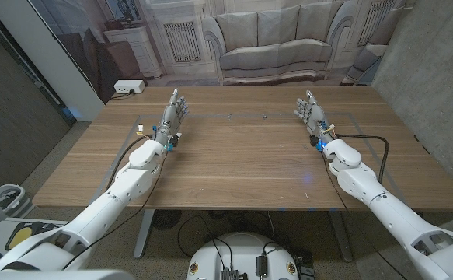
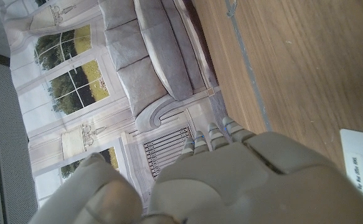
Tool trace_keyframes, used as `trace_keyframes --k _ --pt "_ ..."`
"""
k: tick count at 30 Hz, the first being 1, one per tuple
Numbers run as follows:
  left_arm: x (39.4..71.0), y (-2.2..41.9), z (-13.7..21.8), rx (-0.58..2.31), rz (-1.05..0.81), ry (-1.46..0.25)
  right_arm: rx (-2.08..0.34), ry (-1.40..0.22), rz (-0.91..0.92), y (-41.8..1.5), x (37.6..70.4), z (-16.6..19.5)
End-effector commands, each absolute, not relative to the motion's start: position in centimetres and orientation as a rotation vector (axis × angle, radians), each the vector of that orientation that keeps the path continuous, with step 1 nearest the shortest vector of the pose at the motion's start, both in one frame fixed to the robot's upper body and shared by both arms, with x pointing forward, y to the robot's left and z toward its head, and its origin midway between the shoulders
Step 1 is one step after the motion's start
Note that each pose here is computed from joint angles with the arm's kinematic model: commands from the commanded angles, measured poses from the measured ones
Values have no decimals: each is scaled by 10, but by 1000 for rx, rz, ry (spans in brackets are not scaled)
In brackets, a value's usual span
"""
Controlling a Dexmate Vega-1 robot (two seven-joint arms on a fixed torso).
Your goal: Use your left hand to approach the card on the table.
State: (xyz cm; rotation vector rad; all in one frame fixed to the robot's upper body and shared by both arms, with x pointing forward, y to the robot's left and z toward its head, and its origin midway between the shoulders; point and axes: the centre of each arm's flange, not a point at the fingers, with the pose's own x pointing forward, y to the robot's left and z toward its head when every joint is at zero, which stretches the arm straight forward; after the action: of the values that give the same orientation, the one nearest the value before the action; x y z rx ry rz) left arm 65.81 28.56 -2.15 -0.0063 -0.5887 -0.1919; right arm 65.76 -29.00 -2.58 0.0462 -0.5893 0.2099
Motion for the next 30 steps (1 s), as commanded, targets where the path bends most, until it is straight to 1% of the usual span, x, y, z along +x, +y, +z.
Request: trace_keyframes --k 1,13,19,30 --pt "665 280 -16 24 -160 -582 57 -582 220 -289 665 -24" --pt "663 280 -18 -1 -160 -579 63 -595 206 -292 657 -25" --pt "656 283 -17 4 -153 -586 60 -591 201 -292 654 -27" --pt "643 287 -13 -1 -142 -614 57 -612 229 -286 652 -19"
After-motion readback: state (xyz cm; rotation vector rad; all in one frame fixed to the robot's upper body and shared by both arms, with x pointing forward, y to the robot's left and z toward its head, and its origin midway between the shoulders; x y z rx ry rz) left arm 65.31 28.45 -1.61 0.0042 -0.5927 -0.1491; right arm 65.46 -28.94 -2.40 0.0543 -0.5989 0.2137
